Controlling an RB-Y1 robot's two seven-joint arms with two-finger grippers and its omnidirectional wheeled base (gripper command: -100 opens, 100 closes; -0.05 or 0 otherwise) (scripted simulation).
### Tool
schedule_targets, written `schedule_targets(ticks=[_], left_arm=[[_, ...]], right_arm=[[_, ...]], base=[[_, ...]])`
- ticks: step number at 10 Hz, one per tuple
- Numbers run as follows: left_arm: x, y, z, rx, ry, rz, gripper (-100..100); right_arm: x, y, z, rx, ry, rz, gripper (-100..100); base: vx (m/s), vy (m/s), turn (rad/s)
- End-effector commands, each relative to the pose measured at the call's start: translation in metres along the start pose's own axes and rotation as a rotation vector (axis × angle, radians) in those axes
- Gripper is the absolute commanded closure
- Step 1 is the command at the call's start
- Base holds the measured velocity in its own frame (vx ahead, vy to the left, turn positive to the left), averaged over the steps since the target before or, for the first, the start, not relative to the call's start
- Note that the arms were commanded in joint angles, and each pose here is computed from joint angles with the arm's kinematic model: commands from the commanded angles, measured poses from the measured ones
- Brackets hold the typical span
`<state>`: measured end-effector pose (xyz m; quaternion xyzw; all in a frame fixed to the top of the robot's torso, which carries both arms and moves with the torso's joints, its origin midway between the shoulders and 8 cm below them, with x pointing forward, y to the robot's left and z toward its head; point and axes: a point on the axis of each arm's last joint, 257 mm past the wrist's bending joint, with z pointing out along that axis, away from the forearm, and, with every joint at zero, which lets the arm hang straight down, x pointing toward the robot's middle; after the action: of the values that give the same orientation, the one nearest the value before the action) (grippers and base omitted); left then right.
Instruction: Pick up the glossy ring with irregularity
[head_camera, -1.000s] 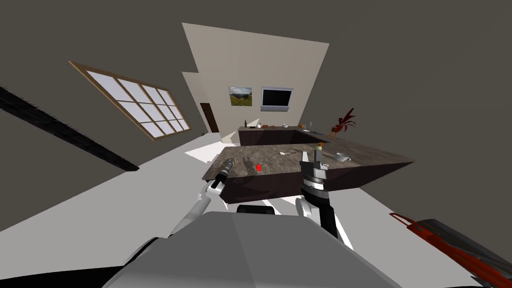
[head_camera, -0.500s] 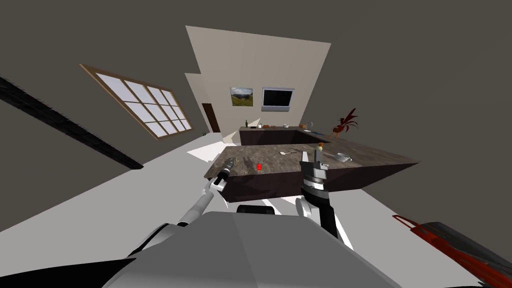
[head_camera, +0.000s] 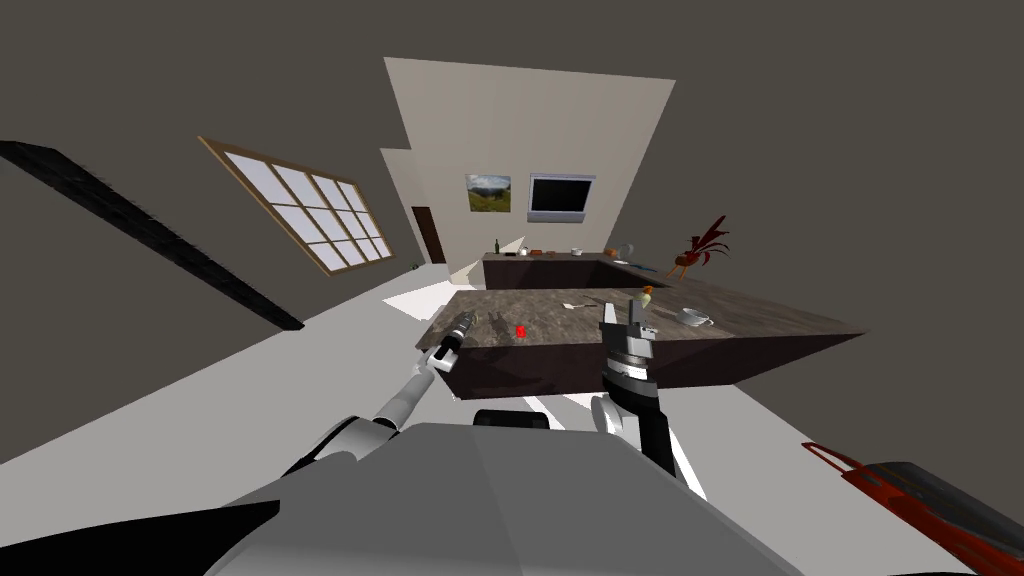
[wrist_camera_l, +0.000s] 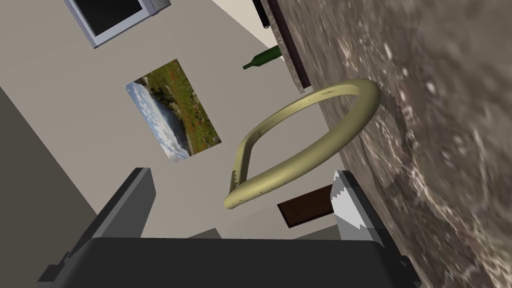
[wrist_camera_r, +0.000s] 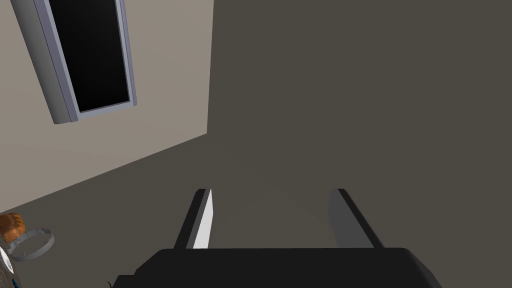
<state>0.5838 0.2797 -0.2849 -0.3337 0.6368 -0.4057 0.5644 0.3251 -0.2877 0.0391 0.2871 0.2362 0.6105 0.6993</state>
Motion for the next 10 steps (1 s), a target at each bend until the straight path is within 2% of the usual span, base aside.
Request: schedule_targets(ticks=[1,2,3,4,5,6,7,8,9,10], left_arm=[[0.001,0.001,0.008,-0.005,0.002,0.004,-100],[0.002,0.009,0.006,-0.022,0.003,0.004,-100],[0.004,-0.006,0.017,0.011,0.011,0.008,-100],[0.002,-0.011,0.023,0.016,0.010,0.011,-100],[0.000,-0.009,0.027,0.006,0.009,0.014,-100],[0.001,0.003,0.025,-0.017,0.011,0.015,-100],[0.002,-0.012,0.037,0.012,0.017,0.021,-100],[-0.002,-0.012,0.043,0.004,0.015,0.027,-100],[-0.002,-0.005,0.043,-0.012,0.015,0.028,-100],[-0.003,-0.019,0.053,0.015,0.019,0.036,-100]], right_arm=[[0.000,0.000,0.000,0.000,0.000,0.000,0],[0.000,0.000,0.000,0.000,0.000,0.000,0],[0.000,0.000,0.000,0.000,0.000,0.000,0],[0.000,0.000,0.000,0.000,0.000,0.000,0],[0.000,0.000,0.000,0.000,0.000,0.000,0],[0.000,0.000,0.000,0.000,0.000,0.000,0],[0.000,0.000,0.000,0.000,0.000,0.000,0],[0.000,0.000,0.000,0.000,0.000,0.000,0],[0.000,0.000,0.000,0.000,0.000,0.000,0],[0.000,0.000,0.000,0.000,0.000,0.000,0]], base=[[-0.031,-0.008,-0.011],[-0.010,-0.003,-0.009],[-0.042,0.000,0.117],[-0.048,-0.004,0.061],[-0.025,-0.003,-0.011],[-0.006,-0.002,-0.011],[-0.047,-0.002,0.133],[-0.051,-0.012,0.055],[-0.020,-0.007,-0.021],[-0.044,0.000,0.115]])
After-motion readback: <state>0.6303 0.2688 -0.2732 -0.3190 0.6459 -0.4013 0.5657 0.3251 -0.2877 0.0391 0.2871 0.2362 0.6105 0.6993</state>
